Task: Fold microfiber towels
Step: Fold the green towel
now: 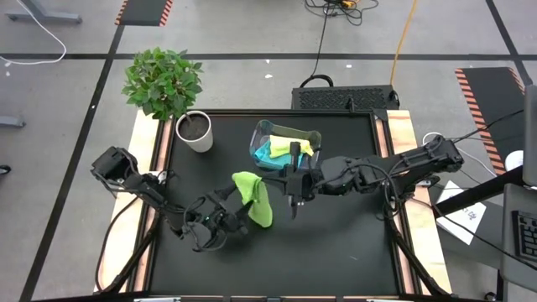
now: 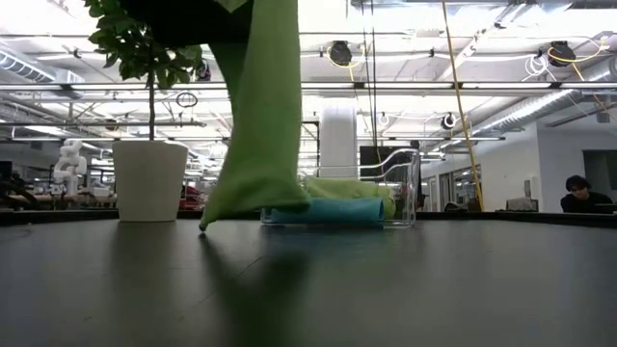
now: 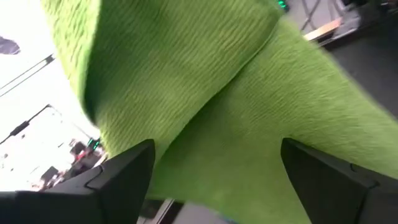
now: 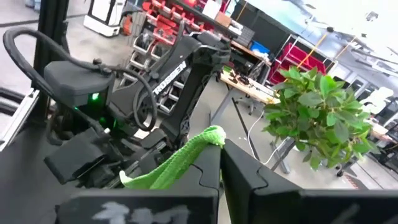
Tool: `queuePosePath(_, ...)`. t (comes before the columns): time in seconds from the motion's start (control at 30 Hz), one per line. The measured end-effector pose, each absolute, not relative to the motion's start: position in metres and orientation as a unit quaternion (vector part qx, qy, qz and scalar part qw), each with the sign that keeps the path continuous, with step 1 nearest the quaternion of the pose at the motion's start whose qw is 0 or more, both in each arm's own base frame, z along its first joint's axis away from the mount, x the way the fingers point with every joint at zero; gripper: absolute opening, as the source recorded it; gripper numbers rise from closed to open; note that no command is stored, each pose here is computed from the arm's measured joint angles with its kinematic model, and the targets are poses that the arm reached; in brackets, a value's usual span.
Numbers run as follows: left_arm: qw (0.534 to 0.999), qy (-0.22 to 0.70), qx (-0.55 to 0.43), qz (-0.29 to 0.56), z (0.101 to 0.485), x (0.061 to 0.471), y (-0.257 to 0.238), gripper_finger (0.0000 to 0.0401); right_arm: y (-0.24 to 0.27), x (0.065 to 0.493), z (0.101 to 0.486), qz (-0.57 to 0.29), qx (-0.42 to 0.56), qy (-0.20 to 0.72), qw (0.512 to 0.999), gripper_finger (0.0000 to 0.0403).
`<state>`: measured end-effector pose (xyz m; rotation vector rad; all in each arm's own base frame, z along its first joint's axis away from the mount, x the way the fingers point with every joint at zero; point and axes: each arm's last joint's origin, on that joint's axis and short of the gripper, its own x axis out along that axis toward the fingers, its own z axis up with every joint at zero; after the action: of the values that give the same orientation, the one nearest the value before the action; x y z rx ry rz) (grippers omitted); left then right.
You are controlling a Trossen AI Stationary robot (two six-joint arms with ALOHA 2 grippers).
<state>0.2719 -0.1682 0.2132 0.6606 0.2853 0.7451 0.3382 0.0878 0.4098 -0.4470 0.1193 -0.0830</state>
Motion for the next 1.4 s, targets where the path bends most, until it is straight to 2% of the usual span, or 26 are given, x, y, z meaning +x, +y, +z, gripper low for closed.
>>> queuePosePath(0.4,0.839,0.151,0.294,0.432,0.218,0.276,-0.155,0.0244,0.092,0.337,0.410,-0.035,-0.223,0.057,0.973,0.0000)
queuePosePath(0.53,0.853,0.136,0.294,0.409,0.224,0.281,-0.150,0.0222,0.098,0.336,0.409,-0.026,-0.222,0.057,0.973,0.0000)
queuePosePath(0.87,0.879,0.096,0.298,0.360,0.239,0.278,-0.162,0.0216,0.094,0.336,0.402,-0.025,-0.221,0.091,0.971,0.0000)
queuePosePath(1.17,0.884,0.086,0.312,0.336,0.267,0.281,-0.184,0.0216,0.093,0.336,0.401,-0.027,-0.219,0.098,0.970,0.0000)
queuePosePath(1.4,0.883,0.091,0.310,0.341,0.270,0.283,-0.186,0.0216,0.096,0.335,0.400,-0.022,-0.220,0.103,0.970,0.0000)
